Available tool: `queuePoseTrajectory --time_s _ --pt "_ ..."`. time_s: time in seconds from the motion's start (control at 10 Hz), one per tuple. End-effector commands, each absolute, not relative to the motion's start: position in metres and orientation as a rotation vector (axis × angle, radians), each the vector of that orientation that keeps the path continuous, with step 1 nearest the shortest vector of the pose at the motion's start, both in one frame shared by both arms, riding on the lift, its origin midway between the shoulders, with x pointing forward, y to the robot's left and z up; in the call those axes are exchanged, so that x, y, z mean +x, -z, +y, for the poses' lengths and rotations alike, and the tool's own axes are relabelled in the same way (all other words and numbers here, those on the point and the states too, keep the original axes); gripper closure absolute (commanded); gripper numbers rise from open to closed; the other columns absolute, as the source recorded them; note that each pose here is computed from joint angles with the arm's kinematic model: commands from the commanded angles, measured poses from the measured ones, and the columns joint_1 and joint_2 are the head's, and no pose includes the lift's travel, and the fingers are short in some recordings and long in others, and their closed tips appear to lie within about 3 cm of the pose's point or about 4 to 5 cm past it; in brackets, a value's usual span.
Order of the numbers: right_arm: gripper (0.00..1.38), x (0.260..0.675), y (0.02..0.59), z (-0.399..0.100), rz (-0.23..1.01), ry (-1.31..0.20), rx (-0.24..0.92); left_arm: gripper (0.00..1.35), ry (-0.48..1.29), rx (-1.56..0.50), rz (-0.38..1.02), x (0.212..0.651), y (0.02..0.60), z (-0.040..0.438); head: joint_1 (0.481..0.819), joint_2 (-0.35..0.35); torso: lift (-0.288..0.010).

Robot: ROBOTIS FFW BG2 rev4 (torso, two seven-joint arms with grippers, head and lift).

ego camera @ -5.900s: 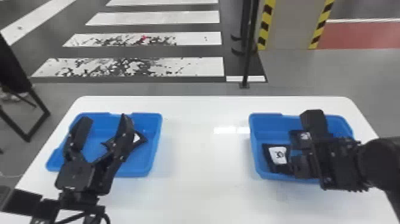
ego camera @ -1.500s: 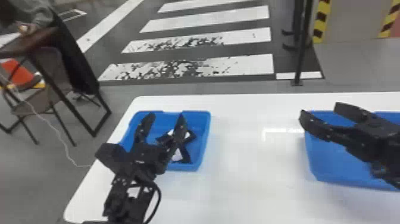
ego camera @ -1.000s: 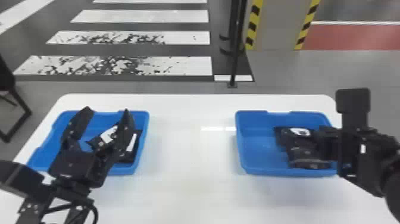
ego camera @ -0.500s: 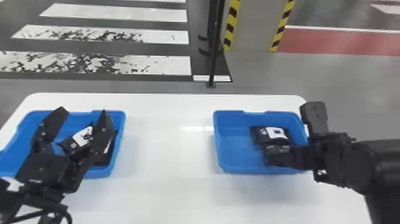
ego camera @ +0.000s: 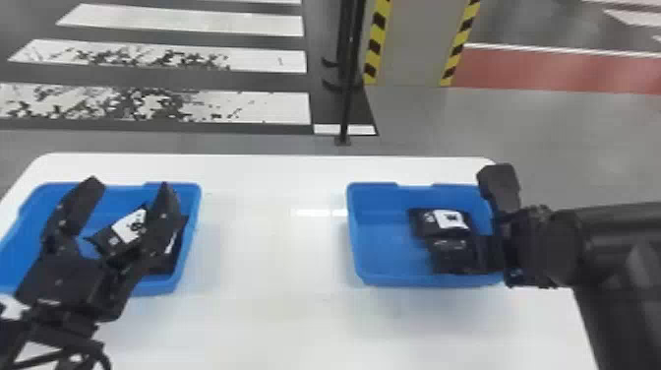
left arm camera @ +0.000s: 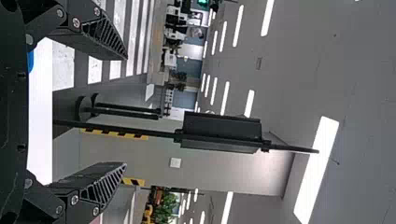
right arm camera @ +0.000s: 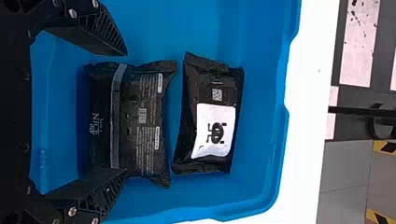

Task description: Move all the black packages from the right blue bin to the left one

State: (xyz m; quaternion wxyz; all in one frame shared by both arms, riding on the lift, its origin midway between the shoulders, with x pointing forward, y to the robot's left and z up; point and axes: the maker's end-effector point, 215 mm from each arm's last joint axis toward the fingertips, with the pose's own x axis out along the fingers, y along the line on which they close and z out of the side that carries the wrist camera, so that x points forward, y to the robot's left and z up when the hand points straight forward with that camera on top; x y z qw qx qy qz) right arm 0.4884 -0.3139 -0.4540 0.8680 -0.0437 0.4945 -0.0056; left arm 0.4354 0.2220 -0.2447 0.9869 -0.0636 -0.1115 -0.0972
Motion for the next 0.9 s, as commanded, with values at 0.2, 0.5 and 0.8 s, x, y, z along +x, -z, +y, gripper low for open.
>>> queuePoseTrajectory --time_s 0.2,0.5,0.8 --pt "0.15 0.481 0.472 -0.332 1.102 0.058 -0.104 0.25 0.184 -0.124 -0.228 0.434 0.244 0.227 0.695 -0.117 -0.140" --pt "0.50 0.490 0.481 -0.334 1.087 0.050 -0.087 0.25 0.174 -0.124 -0.230 0.432 0.245 0.232 0.695 -0.130 -0.140" --pt "0.89 0.513 0.480 -0.312 0.993 -0.019 -0.036 0.25 0.168 -0.129 -0.233 0.429 0.245 0.235 0.695 -0.114 -0.140"
